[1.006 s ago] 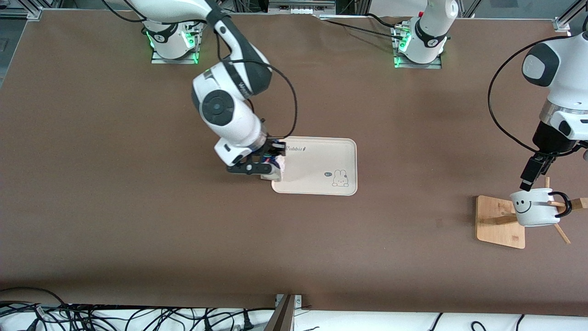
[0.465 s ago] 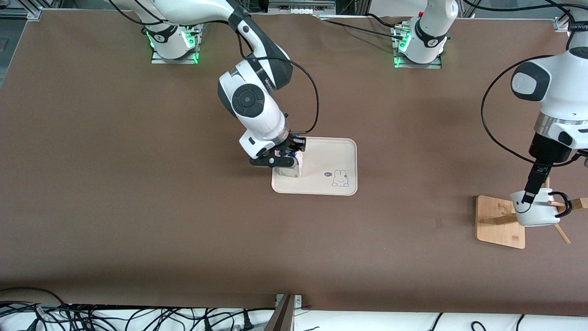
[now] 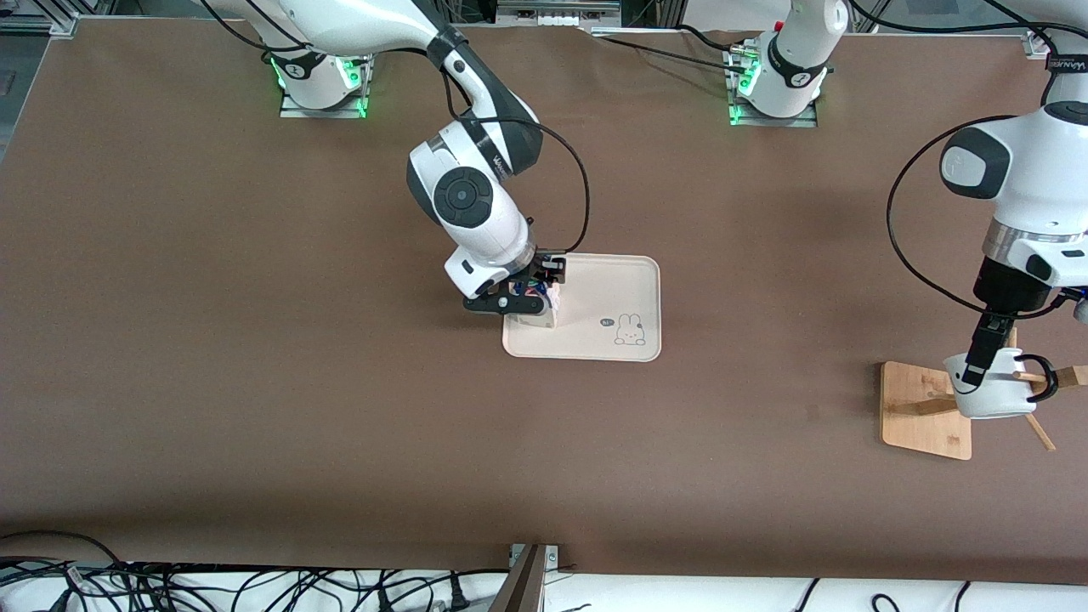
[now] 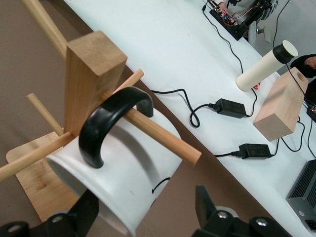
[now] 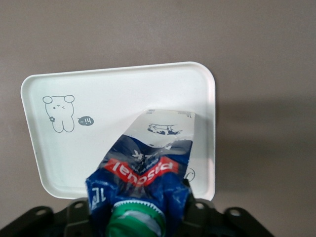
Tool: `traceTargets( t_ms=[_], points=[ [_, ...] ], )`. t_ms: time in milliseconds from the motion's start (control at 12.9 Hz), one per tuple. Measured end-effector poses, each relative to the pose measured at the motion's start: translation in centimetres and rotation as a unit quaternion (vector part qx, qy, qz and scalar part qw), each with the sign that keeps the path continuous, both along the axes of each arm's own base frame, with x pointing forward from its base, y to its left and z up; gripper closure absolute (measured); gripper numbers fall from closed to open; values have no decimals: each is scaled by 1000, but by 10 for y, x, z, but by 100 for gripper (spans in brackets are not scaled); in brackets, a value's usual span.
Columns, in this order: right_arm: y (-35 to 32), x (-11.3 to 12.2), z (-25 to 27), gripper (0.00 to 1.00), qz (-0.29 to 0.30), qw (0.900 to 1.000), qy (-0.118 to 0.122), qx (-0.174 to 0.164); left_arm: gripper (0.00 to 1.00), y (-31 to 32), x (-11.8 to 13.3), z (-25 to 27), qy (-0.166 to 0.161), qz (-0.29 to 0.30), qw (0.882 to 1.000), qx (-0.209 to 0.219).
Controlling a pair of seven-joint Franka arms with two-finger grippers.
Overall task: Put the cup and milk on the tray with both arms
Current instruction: 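Release the carton on the tray while the left gripper grasps the mug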
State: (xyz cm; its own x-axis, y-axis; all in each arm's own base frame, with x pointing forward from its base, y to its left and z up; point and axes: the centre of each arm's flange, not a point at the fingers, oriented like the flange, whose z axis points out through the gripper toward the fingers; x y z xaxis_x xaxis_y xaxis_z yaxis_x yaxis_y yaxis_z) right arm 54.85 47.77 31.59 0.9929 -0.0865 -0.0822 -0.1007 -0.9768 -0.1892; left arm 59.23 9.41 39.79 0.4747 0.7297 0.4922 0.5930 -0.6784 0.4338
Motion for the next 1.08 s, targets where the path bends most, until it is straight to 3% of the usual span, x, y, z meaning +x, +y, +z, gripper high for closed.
traceTargets(
  t_ms=[232,310,387,465,542,697,1084],
  points=[
    [-1,9,30,0,-15,1000,-20,14,53,0,1,-1,1,-3,1000,2],
    [-5,14,50,0,-23,999,-32,21,53,-1,1,-1,1,-5,1000,4],
    [-13,20,71,0,-29,998,-44,22,60,-2,1,-2,1,-7,1000,4],
    [-27,27,90,0,-34,998,-54,16,68,-3,1,-1,1,-9,1000,5],
    [-42,32,106,0,-39,997,-59,5,69,-4,1,-1,1,-9,1000,5],
    [-74,39,133,0,-54,997,-51,-16,86,-9,3,2,-5,-14,1000,5],
    [-152,55,179,0,-33,997,-42,-48,93,-13,6,5,-7,-29,999,15]
  ],
)
